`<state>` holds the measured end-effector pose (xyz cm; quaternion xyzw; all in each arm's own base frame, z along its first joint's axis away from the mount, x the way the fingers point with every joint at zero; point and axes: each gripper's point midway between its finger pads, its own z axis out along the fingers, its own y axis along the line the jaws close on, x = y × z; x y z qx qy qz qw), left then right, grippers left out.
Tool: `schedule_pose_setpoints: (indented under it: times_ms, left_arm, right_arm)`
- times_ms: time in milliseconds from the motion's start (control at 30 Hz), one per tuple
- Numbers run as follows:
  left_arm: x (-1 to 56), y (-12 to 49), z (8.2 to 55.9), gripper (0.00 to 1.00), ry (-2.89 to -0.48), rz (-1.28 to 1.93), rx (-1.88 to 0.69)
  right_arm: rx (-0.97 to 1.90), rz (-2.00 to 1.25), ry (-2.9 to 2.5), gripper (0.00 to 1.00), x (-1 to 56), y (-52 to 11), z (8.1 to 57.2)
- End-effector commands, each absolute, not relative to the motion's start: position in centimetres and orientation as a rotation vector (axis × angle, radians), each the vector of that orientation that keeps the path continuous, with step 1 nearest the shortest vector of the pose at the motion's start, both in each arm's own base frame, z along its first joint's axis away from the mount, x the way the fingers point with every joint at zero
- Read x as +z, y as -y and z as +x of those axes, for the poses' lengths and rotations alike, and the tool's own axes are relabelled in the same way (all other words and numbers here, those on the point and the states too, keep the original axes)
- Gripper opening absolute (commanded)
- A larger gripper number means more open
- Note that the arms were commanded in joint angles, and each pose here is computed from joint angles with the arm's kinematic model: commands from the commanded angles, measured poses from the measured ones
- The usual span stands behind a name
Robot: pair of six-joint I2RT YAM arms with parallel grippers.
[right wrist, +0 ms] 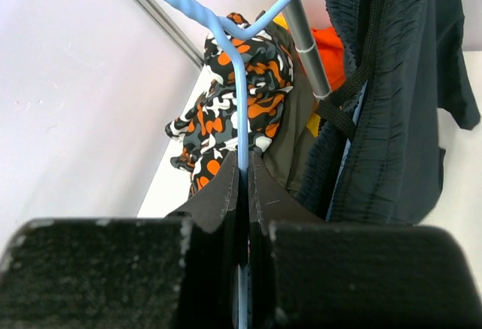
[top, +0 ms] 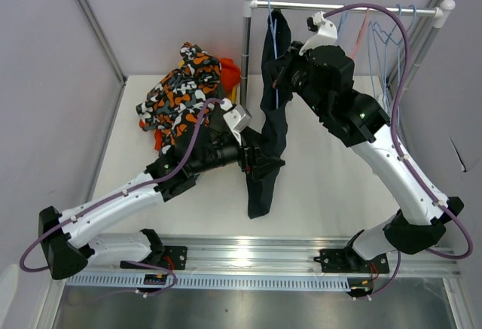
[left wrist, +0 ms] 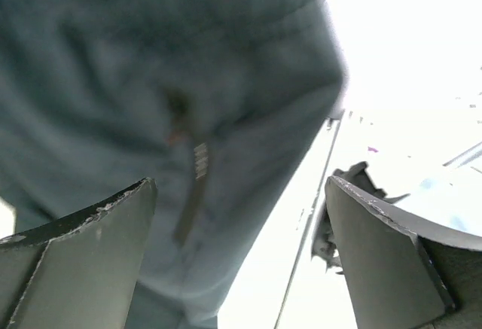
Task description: Remove the shorts from the hanger
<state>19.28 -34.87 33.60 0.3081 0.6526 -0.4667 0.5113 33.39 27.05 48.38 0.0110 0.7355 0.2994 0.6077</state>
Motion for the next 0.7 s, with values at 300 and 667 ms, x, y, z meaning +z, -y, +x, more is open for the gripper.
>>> schedule_pose_setpoints:
  times_ms: [300, 667]
  left_arm:
    - [36.0, 36.1, 17.5, 0.92, -1.486, 0.759, -1.132]
    - [31.8, 37.7, 25.2, 0.00, -1.638, 0.599, -0.808]
  right_arm:
    - [0.772, 0.083, -1.526, 0.00, 53.7, -25.8, 32.2]
    - [0.790, 0.110, -1.517, 0.00, 54.1, -25.4, 31.8]
